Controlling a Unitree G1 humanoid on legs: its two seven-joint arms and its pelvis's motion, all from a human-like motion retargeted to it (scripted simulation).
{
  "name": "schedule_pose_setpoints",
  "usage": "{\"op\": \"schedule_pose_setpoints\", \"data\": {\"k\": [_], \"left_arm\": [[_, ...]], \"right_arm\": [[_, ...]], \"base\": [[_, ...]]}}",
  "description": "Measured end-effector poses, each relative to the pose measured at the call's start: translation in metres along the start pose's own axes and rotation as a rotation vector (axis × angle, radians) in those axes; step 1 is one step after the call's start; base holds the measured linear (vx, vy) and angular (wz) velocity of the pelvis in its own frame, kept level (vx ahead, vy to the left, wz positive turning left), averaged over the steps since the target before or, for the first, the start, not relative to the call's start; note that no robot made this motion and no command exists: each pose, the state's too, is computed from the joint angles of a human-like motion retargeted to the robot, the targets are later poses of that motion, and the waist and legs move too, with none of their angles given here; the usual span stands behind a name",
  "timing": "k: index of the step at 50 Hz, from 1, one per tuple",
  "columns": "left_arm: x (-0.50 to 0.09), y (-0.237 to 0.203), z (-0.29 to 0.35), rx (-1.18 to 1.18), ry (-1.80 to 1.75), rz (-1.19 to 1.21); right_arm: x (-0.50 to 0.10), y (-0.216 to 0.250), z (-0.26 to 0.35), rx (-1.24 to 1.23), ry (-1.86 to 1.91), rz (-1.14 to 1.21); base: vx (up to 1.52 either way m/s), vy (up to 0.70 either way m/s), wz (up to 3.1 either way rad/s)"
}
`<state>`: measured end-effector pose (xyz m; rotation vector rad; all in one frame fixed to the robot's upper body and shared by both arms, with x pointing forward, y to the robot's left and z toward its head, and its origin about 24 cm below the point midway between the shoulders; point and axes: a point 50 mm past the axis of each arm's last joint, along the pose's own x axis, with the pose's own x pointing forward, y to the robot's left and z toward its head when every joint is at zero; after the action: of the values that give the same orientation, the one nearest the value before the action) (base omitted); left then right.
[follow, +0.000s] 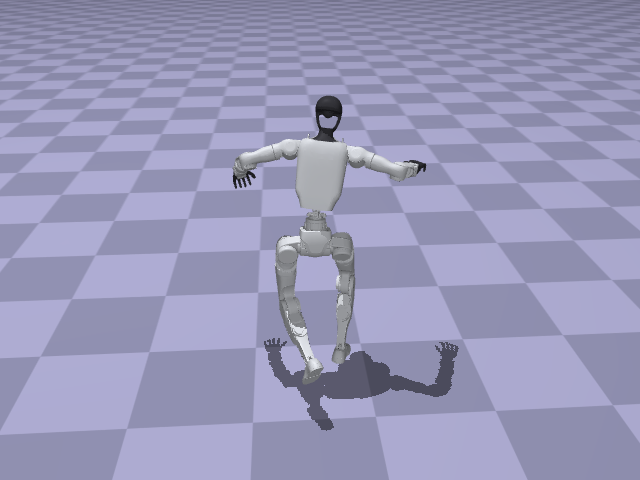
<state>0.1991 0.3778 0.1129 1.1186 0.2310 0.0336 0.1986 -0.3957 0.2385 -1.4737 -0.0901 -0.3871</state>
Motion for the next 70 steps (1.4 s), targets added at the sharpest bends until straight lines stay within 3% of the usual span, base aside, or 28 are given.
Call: {"op": "schedule_pose_setpoints", "data": {"k": [5, 17, 32, 70], "left_arm": [[0.013, 0.045, 0.066, 0.218, -0.27, -0.016], [-0.002, 0.123, 0.164, 0.167, -0.667, 0.246], [-0.04, 0.133, 0.169, 0.173, -0.749, 0.341], [-0.063, 0.14, 0.167, 0.212, -0.771, 0.431]], "right_arm": [[-0.015, -0.003, -0.02, 0.054, 0.101, -0.034], [-0.015, -0.029, -0.015, -0.02, 0.063, -0.029], [-0.028, -0.052, 0.024, 0.022, -0.12, -0.043], [-0.042, -0.04, 0.003, 0.004, -0.023, -0.115]], "base": [[0.16, -0.03, 0.4], [0.13, 0.04, -0.07], [0.08, 0.04, -0.36], [0.0, 0.0, 0.0]]}}
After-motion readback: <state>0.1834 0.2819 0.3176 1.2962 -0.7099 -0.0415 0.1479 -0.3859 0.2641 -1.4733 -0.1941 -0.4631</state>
